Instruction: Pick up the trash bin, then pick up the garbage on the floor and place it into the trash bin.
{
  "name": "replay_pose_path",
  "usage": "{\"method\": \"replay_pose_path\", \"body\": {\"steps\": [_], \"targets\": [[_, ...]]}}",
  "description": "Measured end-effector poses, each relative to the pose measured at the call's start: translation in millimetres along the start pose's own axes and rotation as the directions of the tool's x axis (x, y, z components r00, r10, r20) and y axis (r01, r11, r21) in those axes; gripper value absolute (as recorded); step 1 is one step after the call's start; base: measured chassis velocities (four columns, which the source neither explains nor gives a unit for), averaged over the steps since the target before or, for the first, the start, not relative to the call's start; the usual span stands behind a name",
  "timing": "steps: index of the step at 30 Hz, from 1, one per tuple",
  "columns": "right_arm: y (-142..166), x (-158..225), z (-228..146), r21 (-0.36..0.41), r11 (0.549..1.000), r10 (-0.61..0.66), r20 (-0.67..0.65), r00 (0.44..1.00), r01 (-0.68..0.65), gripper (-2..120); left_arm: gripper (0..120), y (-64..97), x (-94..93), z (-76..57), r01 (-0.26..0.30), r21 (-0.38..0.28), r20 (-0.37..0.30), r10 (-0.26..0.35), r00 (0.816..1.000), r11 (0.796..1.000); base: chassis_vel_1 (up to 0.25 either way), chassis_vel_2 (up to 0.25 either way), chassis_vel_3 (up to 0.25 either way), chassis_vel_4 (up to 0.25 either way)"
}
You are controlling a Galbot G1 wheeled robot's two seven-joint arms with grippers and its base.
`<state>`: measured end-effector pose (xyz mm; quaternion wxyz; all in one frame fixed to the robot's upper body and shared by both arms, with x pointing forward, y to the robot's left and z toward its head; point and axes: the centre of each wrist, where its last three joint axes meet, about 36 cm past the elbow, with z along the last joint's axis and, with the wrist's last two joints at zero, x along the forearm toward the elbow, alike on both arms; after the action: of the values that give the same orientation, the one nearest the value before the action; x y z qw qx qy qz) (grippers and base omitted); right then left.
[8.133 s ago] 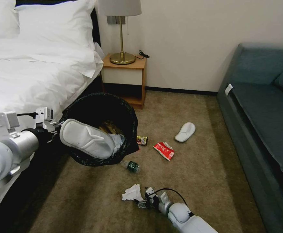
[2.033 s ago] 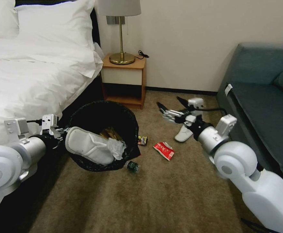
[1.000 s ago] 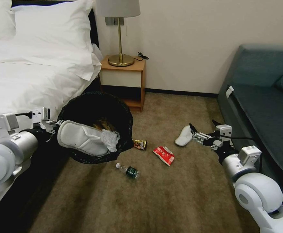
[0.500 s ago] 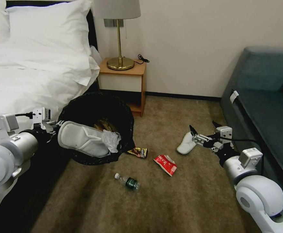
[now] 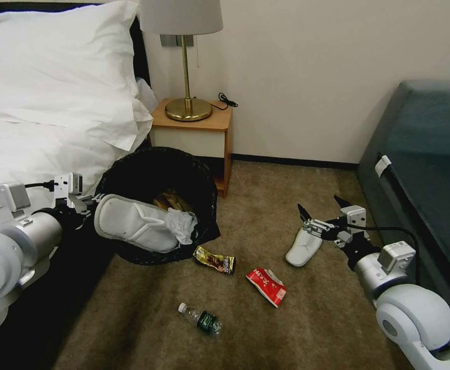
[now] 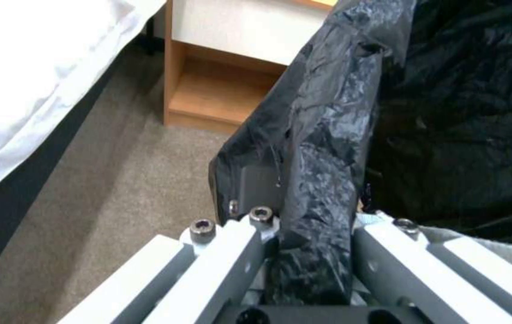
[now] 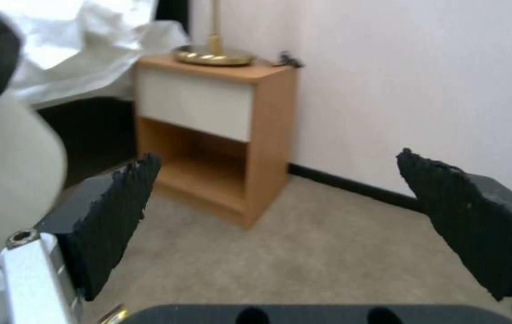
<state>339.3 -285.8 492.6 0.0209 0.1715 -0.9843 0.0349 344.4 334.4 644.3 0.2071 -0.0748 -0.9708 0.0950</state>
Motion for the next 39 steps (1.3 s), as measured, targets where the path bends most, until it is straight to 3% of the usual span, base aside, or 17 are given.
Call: {"method": "replay_pose_path", "body": {"steps": [4, 6, 7, 12, 20, 25, 39], "targets": [[1, -9, 9, -0.004, 0.998, -0.066, -0.037, 0.997, 0.066, 100, 1, -0.5, 0.5, -0.6, -0.001, -0.001, 0.000, 0.001, 1.000, 1.000, 0.000, 0.000, 0.000, 0.000], [-7, -27, 21, -0.019, 0.974, -0.226, -0.113, 0.968, 0.225, 100, 1, -0.8, 0.9, -2.5, -0.003, -0.005, 0.003, 0.003, 1.000, 1.000, 0.000, 0.000, 0.000, 0.000], [-7, -27, 21, -0.019, 0.974, -0.226, -0.113, 0.968, 0.225, 100, 1, -0.8, 0.9, -2.5, -0.003, -0.005, 0.003, 0.003, 1.000, 1.000, 0.000, 0.000, 0.000, 0.000], [-18, -47, 40, -0.055, 0.902, -0.428, -0.242, 0.871, 0.428, 100, 1, 0.8, -3.9, -6.0, -0.026, -0.008, 0.008, 0.026, 1.000, 1.000, 0.000, 0.000, 0.000, 0.000], [-15, -55, 73, -0.089, 0.871, -0.484, -0.329, 0.811, 0.483, 100, 1, 3.0, -6.4, -8.9, -0.047, -0.017, 0.010, 0.047, 0.999, 0.999, 0.000, 0.000, 0.000, 0.000], [11, -69, 120, -0.126, 0.809, -0.575, -0.375, 0.727, 0.574, 100, 1, 6.8, -6.5, -15.0, -0.046, -0.028, 0.021, 0.047, 0.999, 0.999, 0.000, 0.000, 0.000, 0.000], [69, -104, 200, -0.217, 0.756, -0.643, -0.427, 0.636, 0.618, 100, 1, 7.7, -6.2, -24.3, -0.044, -0.041, 0.047, 0.046, 0.998, 0.998, 0.000, 0.000, 0.000, 0.000]]}}
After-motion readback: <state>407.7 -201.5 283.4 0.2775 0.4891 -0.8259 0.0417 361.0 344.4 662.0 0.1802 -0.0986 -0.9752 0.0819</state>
